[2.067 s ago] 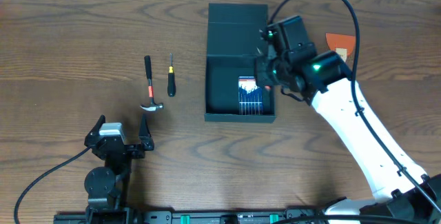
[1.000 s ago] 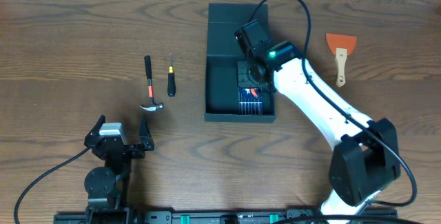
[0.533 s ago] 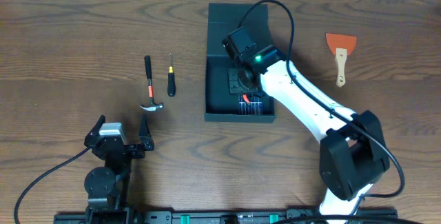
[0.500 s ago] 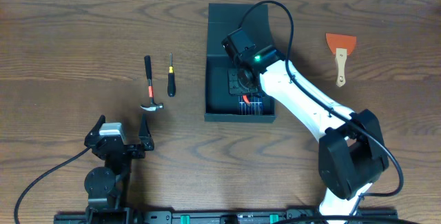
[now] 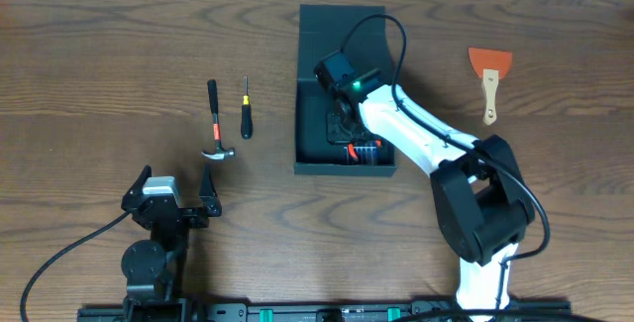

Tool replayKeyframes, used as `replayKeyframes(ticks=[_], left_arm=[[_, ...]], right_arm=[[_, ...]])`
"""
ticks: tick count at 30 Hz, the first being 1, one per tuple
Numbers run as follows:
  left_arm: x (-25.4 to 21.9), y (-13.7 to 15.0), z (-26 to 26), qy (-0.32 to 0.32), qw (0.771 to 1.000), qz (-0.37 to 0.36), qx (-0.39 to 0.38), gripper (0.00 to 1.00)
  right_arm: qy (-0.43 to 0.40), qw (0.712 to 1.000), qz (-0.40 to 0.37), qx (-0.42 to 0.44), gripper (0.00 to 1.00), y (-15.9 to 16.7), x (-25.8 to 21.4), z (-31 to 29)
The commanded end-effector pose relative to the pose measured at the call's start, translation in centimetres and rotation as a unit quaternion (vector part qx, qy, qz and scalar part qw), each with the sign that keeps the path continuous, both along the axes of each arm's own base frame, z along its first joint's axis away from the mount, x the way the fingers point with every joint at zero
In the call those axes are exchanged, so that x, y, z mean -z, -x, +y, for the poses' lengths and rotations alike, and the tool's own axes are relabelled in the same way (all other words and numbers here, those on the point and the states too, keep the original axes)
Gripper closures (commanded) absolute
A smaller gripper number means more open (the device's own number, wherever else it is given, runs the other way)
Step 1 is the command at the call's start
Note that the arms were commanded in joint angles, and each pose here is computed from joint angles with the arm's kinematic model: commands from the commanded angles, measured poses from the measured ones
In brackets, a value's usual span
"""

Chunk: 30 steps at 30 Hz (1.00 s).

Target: Pack container

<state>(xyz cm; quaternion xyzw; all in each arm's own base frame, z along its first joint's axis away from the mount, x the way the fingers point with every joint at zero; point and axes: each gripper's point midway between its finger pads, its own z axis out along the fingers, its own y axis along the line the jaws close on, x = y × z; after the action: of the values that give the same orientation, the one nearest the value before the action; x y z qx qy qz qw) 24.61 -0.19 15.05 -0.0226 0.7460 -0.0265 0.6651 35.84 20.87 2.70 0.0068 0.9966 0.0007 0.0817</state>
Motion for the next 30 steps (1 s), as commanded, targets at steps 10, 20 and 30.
replayKeyframes(ticks=[10, 20, 30], left_arm=[[0.6, 0.0, -0.3, -0.002, 1.000, 0.006, 0.007, 0.01], [0.6, 0.0, -0.3, -0.002, 1.000, 0.006, 0.007, 0.01], [0.6, 0.0, -0.3, -0.002, 1.000, 0.006, 0.007, 0.01]], right_arm=[[0.003, 1.000, -0.014, 0.006, 0.50, -1.1, 0.1, 0.1], [-0.013, 0.996, -0.063, -0.058, 0.29, -4.7, -5.4, 1.4], [-0.001, 0.989, -0.145, 0.016, 0.22, -10.4, -17.3, -5.7]])
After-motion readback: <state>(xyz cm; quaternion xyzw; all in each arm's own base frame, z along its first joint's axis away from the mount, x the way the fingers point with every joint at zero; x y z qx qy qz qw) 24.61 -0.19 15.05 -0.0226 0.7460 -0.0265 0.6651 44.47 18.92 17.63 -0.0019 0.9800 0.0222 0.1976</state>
